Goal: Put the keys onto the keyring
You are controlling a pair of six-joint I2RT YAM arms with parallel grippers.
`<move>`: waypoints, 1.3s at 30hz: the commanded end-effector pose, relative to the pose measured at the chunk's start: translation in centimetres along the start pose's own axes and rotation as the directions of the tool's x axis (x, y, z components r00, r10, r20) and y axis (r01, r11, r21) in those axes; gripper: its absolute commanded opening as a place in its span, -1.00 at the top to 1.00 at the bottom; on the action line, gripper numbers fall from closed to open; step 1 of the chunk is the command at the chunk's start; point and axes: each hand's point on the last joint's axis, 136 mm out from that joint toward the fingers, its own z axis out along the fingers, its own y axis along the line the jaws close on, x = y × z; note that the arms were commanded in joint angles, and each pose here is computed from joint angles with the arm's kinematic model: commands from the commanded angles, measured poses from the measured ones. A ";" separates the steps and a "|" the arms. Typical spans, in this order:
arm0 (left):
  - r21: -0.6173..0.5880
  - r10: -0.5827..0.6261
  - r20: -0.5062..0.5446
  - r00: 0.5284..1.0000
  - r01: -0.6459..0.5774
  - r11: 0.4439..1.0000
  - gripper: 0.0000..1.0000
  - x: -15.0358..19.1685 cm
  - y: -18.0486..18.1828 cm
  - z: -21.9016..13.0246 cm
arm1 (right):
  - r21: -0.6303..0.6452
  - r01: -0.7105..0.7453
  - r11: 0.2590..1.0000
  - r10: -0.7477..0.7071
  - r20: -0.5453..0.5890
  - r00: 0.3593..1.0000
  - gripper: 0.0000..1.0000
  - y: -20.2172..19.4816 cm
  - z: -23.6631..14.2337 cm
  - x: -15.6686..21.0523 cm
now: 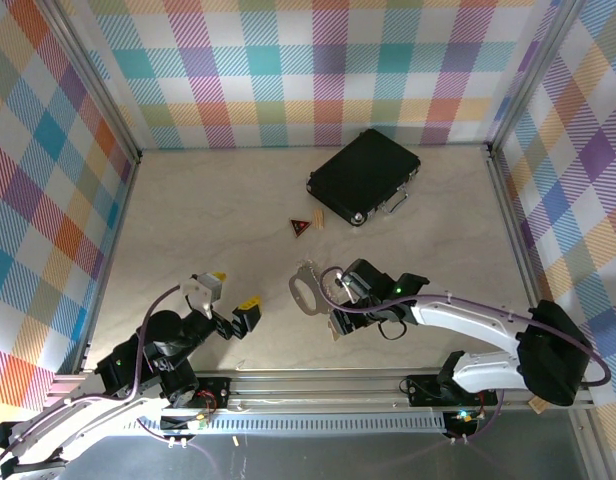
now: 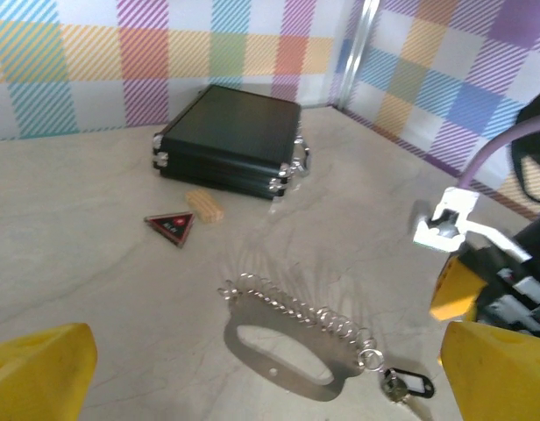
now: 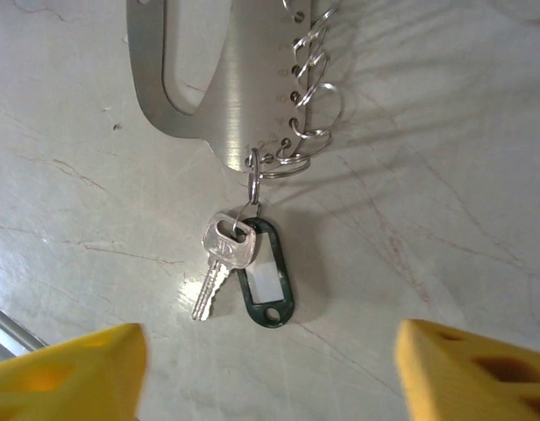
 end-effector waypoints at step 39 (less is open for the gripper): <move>-0.760 0.218 -0.042 0.975 -0.172 0.626 -0.99 1.1 13.2 0.9 | 0.445 -0.485 0.753 -0.022 0.753 0.657 -0.98 -20.6 -13.4 -6.4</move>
